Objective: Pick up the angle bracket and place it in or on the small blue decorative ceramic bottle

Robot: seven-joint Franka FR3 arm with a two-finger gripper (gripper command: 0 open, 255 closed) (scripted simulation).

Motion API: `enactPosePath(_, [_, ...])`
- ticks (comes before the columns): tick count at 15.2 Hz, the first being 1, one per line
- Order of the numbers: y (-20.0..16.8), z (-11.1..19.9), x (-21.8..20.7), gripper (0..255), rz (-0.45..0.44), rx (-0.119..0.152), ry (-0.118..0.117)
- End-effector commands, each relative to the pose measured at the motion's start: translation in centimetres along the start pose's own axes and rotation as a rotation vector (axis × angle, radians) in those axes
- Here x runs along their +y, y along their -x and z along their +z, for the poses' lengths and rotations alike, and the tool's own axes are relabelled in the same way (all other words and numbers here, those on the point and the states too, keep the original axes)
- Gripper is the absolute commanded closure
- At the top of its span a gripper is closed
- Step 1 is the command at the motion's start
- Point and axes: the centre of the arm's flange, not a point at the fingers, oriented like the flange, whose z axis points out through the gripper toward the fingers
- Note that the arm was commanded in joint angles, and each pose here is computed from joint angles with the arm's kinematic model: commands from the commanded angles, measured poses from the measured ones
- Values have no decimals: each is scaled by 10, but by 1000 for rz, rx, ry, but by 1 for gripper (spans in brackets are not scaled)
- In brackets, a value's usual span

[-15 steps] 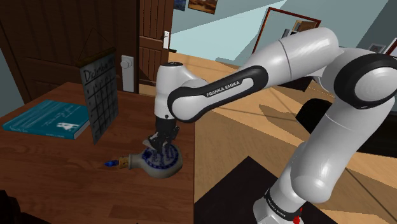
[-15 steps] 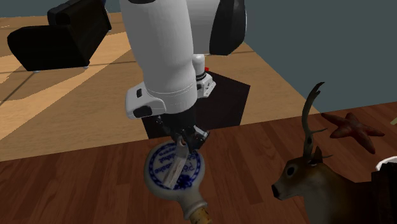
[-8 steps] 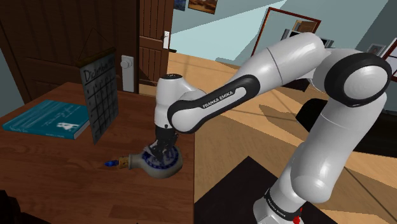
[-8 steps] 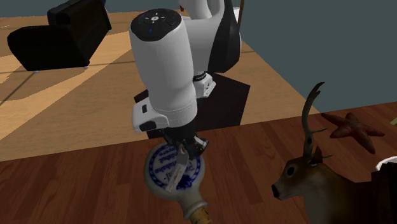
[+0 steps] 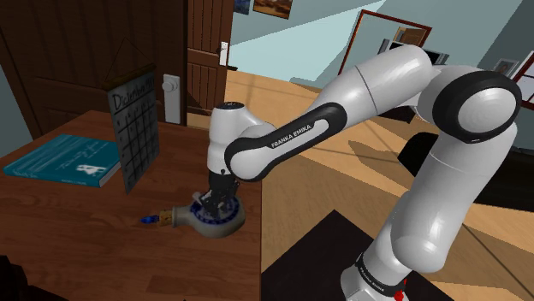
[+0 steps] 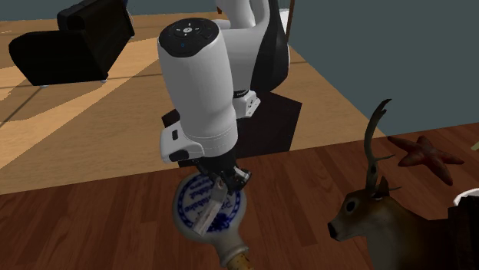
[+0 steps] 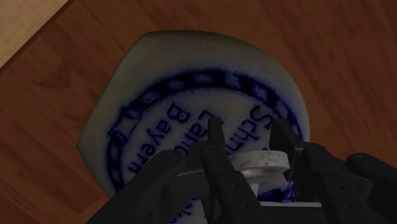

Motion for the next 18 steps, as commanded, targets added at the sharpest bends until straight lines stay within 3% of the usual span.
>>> enactPosePath(1, [0, 0, 0, 0, 0, 0, 0])
enactPosePath(6, [0, 0, 0, 0, 0, 0, 0])
enactPosePath(10, [0, -50, 0, 0, 0, 0, 0])
enactPosePath(18, [0, -50, 0, 0, 0, 0, 0])
